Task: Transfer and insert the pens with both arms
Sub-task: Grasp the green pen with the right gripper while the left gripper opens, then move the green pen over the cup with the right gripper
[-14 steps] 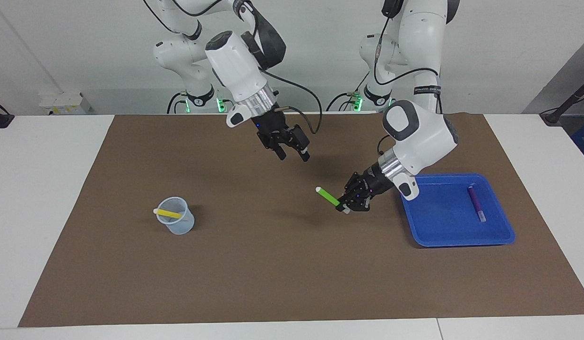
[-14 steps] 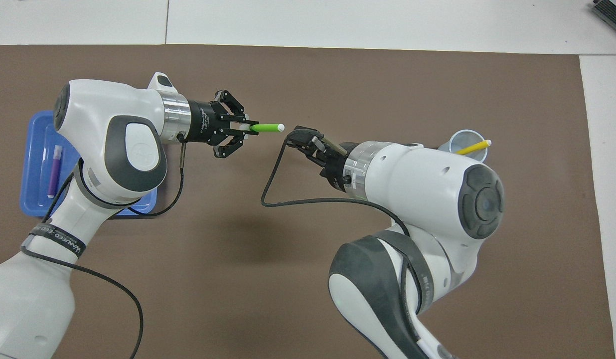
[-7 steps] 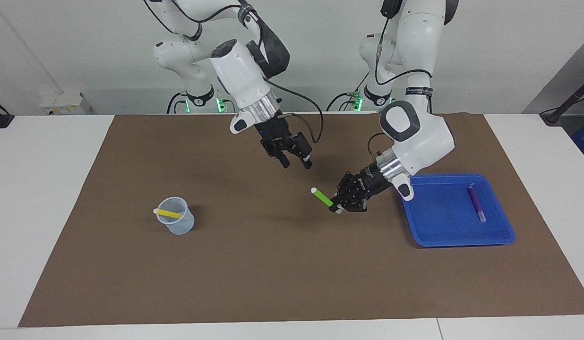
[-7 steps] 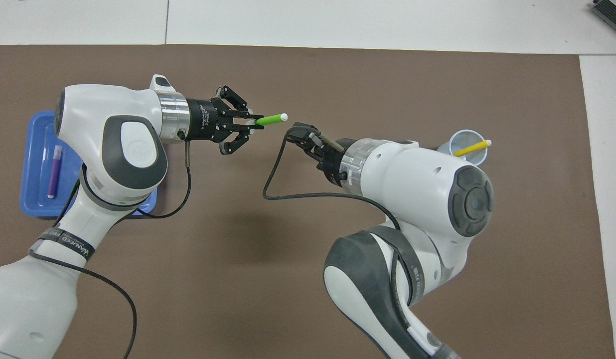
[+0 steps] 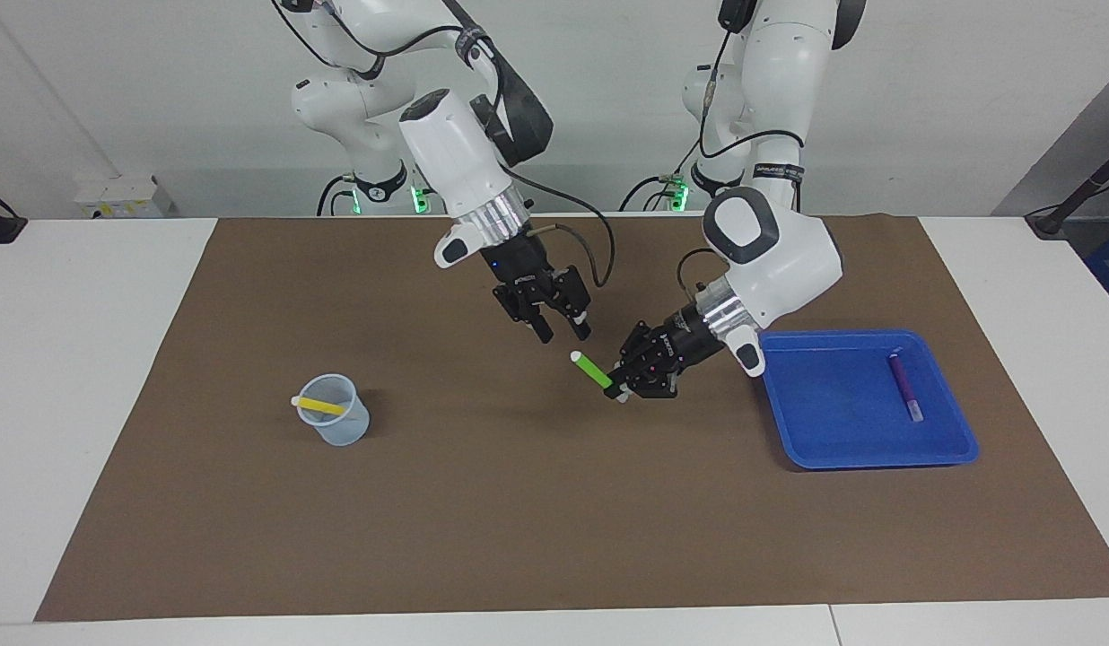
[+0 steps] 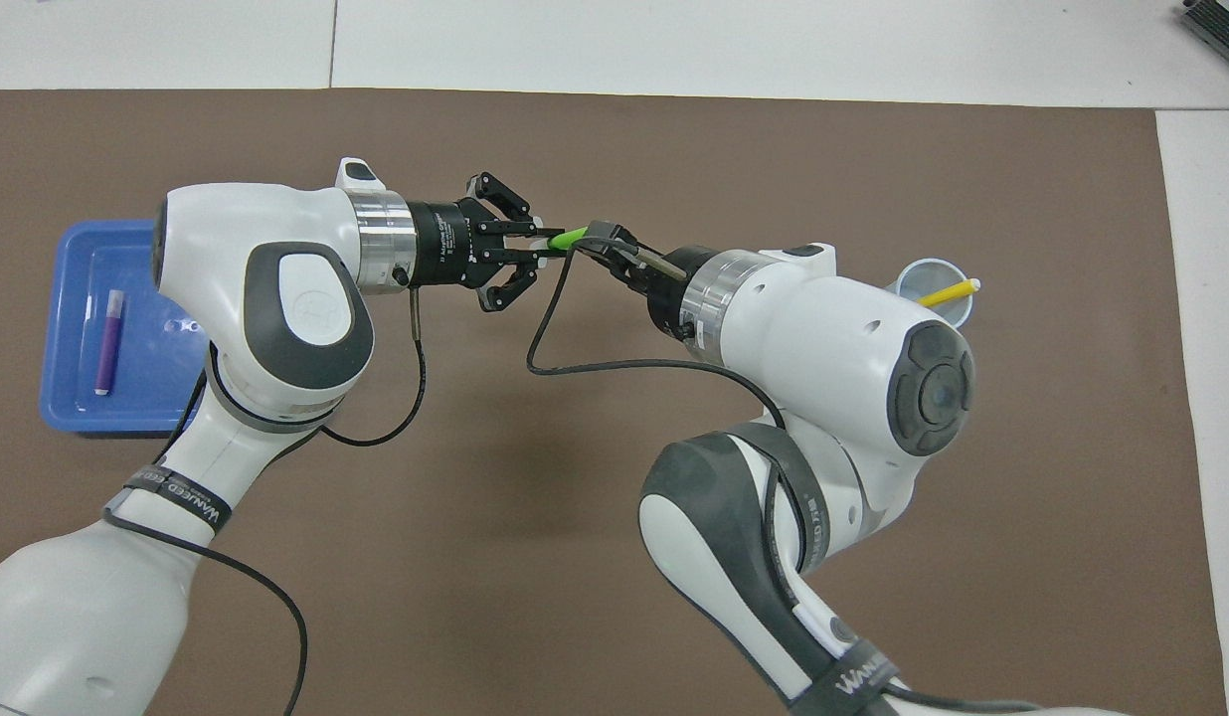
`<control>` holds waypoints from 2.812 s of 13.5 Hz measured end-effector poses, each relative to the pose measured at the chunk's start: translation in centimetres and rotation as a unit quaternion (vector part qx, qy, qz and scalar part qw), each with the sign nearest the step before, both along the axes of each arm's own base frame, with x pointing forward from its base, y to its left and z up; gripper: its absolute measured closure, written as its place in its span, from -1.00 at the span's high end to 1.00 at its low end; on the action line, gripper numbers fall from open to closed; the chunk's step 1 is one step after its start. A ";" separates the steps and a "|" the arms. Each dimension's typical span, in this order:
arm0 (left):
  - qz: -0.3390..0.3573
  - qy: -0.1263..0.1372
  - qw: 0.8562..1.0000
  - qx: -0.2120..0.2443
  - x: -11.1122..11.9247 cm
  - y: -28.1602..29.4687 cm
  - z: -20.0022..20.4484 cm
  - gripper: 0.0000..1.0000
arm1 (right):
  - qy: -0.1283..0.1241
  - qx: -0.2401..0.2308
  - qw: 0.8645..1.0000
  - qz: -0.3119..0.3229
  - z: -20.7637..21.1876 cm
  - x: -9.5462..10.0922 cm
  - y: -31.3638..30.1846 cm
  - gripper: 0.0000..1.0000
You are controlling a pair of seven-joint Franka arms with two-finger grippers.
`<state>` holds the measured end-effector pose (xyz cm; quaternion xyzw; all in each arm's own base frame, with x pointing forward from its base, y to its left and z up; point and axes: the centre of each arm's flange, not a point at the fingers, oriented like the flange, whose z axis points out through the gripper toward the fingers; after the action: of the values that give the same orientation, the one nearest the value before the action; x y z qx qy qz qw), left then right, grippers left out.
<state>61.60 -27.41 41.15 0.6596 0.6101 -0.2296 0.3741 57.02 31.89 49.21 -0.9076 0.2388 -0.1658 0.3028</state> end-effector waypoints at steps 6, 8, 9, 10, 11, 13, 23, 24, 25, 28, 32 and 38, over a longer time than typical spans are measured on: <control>-0.013 -0.010 1.000 0.002 -1.1 -2.6 0.4 -0.66 | -0.023 -0.018 0.999 0.027 -0.1 1.2 -0.2 0.17; -0.016 -0.012 1.000 0.001 -1.3 -2.9 0.7 -0.66 | -0.026 -0.023 0.999 0.030 -0.3 1.5 -0.7 0.15; -0.017 -0.013 1.000 0.002 -1.4 -2.9 0.8 -0.66 | -0.026 -0.025 0.999 0.030 -0.5 1.7 -0.9 0.13; -0.017 -0.013 1.000 0.002 -1.4 -2.9 0.8 -0.66 | -0.027 -0.027 0.999 0.032 -0.6 1.7 -1.0 0.13; -0.017 -0.013 1.000 0.002 -1.4 -2.9 0.8 -0.66 | -0.027 -0.028 0.999 0.034 -0.7 1.8 -0.9 0.02; -0.017 -0.012 1.000 0.002 -1.4 -2.9 0.8 -0.66 | -0.027 -0.029 0.999 0.034 -0.8 1.8 -0.9 -0.14; -0.016 -0.006 1.000 0.013 -1.8 -2.1 -0.1 -0.21 | -0.015 -0.041 0.998 0.053 -1.6 1.7 -0.9 -0.65; -0.021 -0.008 0.999 0.024 -2.0 -1.9 -0.3 0.05 | -0.014 -0.053 0.996 0.069 -1.6 1.9 -1.4 -0.65; -0.026 -0.012 0.999 0.035 -2.2 -1.6 -0.4 0.25 | -0.011 -0.068 0.994 0.088 -1.6 2.2 -2.3 -0.65; -0.047 -0.020 0.995 0.089 -3.2 0.6 -1.4 0.97 | -0.006 -0.105 0.985 0.134 -0.7 2.6 -5.4 -0.65; -0.230 -0.093 0.938 0.244 -3.6 7.3 -3.6 1.00 | -0.004 -0.191 0.959 0.208 0.2 3.2 -11.1 -0.65; -0.494 -0.222 0.765 0.347 -1.3 23.8 -3.1 1.00 | -0.030 -0.267 0.918 0.292 0.1 5.5 -24.4 -0.65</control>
<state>60.32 -3.62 38.07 0.9873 0.1379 -0.0023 0.0791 62.53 7.53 49.27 -0.9787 -0.0992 -0.1550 0.0908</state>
